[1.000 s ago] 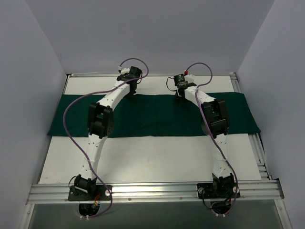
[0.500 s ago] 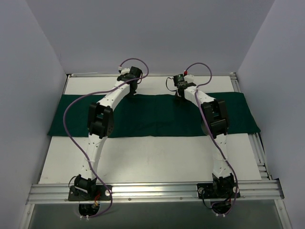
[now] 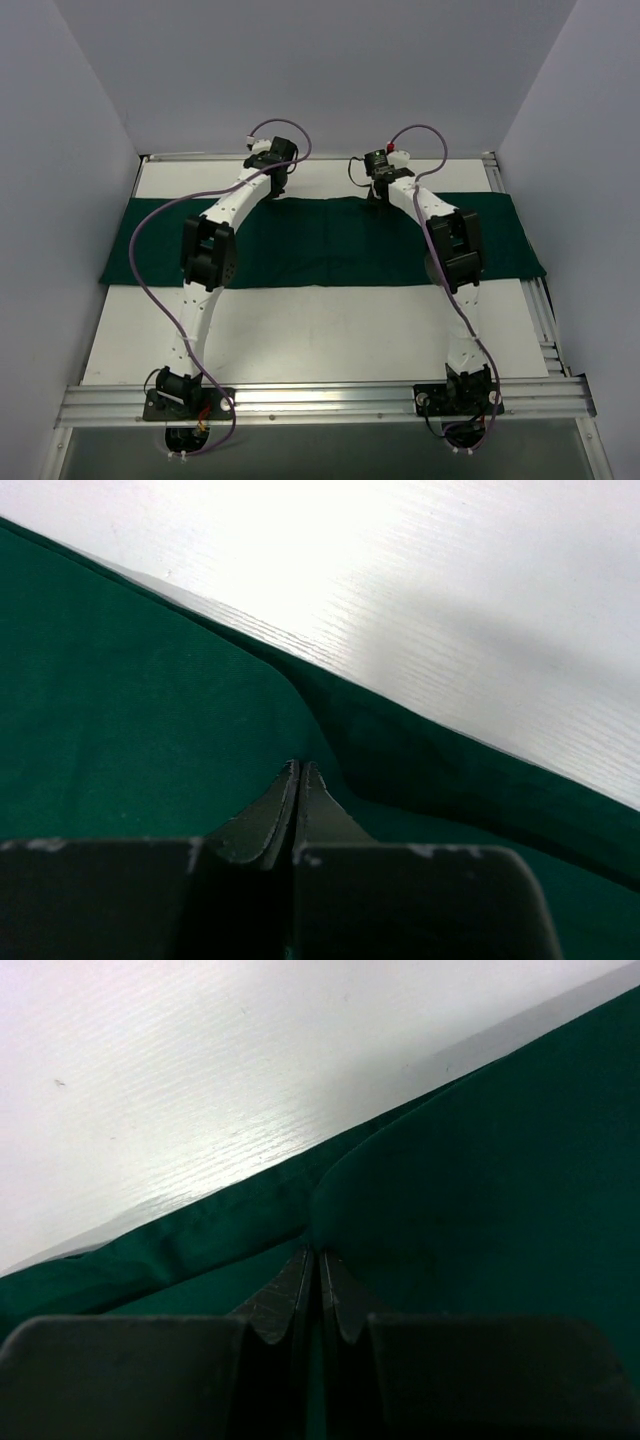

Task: Open and lay out the surgical kit
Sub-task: Open the surgical kit at the center of the board.

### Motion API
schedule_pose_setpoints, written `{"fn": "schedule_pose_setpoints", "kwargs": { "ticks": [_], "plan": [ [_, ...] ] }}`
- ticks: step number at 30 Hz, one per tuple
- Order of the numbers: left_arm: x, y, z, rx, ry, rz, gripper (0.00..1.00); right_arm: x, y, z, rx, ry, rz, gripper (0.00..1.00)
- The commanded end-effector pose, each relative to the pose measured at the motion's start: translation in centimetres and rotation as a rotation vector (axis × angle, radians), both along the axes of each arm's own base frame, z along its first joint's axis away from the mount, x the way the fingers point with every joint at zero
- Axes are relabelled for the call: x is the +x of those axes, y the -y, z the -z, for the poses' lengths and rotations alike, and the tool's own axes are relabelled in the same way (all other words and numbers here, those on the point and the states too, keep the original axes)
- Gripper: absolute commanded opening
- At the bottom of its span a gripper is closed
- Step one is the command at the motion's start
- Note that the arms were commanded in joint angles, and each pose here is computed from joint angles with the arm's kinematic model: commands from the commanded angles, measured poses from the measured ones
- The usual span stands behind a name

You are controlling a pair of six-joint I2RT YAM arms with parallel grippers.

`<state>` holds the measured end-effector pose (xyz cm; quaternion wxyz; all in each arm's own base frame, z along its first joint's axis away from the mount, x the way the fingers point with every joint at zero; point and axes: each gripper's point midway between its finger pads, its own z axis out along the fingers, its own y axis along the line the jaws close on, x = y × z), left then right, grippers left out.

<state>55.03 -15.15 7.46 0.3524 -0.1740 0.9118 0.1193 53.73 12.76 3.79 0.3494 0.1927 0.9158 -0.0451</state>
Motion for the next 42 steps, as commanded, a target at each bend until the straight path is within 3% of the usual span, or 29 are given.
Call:
{"fn": "schedule_pose_setpoints", "kwargs": {
  "ticks": [1, 26, 42],
  "plan": [
    [0.2, -1.8, -5.9, 0.017, 0.109, -0.041, 0.02, 0.0, 1.1, -6.0, -0.033, 0.079, 0.031, 0.00],
    [-2.1, -3.0, -9.1, 0.023, 0.139, -0.047, 0.02, -2.2, 1.8, -9.3, -0.020, 0.105, 0.011, 0.00],
    [-8.1, -4.2, -12.9, 0.039, 0.132, -0.007, 0.02, -7.4, 3.4, -13.3, -0.037, 0.128, -0.010, 0.00]
  ]
}}
